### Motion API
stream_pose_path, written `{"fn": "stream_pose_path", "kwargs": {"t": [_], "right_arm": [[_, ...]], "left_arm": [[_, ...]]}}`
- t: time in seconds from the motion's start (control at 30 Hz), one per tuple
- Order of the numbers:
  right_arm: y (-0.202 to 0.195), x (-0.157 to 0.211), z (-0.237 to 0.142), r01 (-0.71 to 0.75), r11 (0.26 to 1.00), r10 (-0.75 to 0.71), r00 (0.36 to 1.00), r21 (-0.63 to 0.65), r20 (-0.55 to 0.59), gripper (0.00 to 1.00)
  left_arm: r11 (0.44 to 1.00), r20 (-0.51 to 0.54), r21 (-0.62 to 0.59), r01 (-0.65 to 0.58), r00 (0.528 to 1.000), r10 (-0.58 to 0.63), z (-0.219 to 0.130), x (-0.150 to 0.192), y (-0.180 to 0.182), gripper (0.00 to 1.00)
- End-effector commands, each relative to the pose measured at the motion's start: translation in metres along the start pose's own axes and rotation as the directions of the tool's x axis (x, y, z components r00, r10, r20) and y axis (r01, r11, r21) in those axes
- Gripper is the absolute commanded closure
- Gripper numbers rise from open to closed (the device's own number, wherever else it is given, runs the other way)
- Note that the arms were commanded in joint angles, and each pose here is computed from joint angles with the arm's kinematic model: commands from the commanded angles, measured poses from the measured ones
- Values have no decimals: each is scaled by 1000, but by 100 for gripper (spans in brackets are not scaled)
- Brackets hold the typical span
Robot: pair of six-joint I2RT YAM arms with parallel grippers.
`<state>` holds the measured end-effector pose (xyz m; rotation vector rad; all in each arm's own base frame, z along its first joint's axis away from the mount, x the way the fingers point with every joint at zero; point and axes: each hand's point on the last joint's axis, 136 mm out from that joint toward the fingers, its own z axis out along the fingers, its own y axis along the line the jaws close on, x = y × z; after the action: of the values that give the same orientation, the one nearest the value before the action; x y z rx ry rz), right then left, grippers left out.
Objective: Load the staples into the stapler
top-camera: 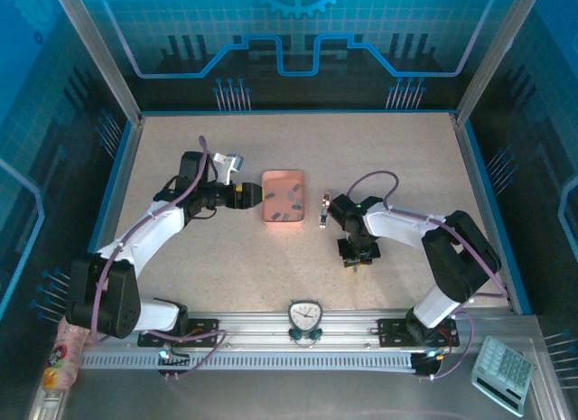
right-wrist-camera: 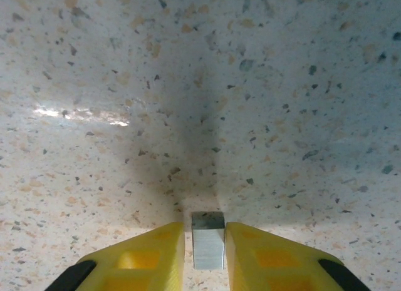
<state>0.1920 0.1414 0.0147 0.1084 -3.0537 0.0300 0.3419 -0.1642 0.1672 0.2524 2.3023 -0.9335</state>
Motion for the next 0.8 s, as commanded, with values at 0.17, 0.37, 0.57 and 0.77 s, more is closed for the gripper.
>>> {"fn": "stream_pose_path", "kwargs": {"t": [0.17,0.37,0.57,0.77], "right_arm": [[-4,7,10,-12,1000,13,998,16,-58,82],[-4,-7,-9,-27,1000,26,999,5,35,85],[6,-31,-38,-37,995,56,973,-89,226,86],[9,-39,-53,-40,978,107,938,-203,331,86]], "left_arm": [[1000,-8,-1,-25,1000,25,3,-2,0,17],[1000,-14,-3,-25,1000,25,5,-2,1,17],[999,8,10,-33,999,33,2,-10,-5,17],[998,-4,24,-50,999,50,7,-18,-18,18]]}}
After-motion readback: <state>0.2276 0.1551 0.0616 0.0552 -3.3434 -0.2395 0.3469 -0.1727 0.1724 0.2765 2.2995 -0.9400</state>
